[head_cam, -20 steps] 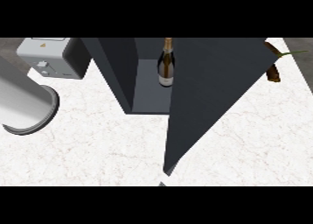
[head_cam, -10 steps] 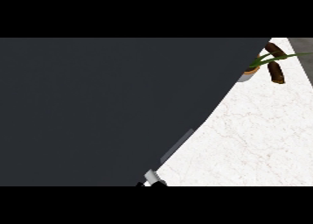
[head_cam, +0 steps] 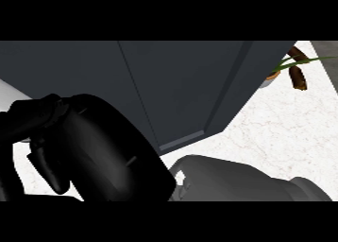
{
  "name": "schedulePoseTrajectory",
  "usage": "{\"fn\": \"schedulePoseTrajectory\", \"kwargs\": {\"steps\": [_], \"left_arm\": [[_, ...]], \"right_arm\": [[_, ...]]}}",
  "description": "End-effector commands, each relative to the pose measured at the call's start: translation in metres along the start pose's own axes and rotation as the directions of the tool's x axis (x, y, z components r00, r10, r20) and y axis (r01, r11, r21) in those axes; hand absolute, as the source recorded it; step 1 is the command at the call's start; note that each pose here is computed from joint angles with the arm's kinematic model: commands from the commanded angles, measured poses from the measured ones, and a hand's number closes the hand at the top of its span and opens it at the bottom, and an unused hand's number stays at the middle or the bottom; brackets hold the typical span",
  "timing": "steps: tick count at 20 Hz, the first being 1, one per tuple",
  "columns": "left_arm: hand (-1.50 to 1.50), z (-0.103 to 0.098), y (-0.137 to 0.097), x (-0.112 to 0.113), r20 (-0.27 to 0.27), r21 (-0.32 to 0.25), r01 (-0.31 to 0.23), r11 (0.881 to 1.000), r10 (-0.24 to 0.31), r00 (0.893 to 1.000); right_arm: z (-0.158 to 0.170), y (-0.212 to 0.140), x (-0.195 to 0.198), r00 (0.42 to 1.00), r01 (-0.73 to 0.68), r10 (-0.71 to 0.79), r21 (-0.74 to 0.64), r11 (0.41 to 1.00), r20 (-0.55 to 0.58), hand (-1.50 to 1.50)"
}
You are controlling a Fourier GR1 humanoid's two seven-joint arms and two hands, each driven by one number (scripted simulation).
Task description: Pick up the wine, place it into the cabinet and close the cabinet
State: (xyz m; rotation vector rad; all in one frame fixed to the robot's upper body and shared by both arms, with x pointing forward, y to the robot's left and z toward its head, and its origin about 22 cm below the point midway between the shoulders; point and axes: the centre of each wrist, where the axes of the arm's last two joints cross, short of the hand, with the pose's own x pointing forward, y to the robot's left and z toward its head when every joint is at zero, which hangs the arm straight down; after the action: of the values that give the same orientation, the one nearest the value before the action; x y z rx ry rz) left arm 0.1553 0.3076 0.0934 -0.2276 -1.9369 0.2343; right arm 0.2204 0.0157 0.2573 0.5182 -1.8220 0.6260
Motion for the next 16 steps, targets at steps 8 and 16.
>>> {"fn": "schedulePoseTrajectory", "kwargs": {"steps": [8,16], "left_arm": [[-1.5,-0.007,0.005,-0.003,0.013,-0.007,-0.001,1.0,0.001,1.0],[-1.5,-0.015,0.002,0.0,0.002,0.01,0.026,1.0,-0.026,1.0]], "right_arm": [[-0.077,-0.06,-0.019,0.994,-0.102,0.098,-0.119,0.988,-0.043,1.5],[-0.095,-0.099,-0.048,0.991,-0.124,0.116,-0.146,0.981,-0.06,1.5]]}}
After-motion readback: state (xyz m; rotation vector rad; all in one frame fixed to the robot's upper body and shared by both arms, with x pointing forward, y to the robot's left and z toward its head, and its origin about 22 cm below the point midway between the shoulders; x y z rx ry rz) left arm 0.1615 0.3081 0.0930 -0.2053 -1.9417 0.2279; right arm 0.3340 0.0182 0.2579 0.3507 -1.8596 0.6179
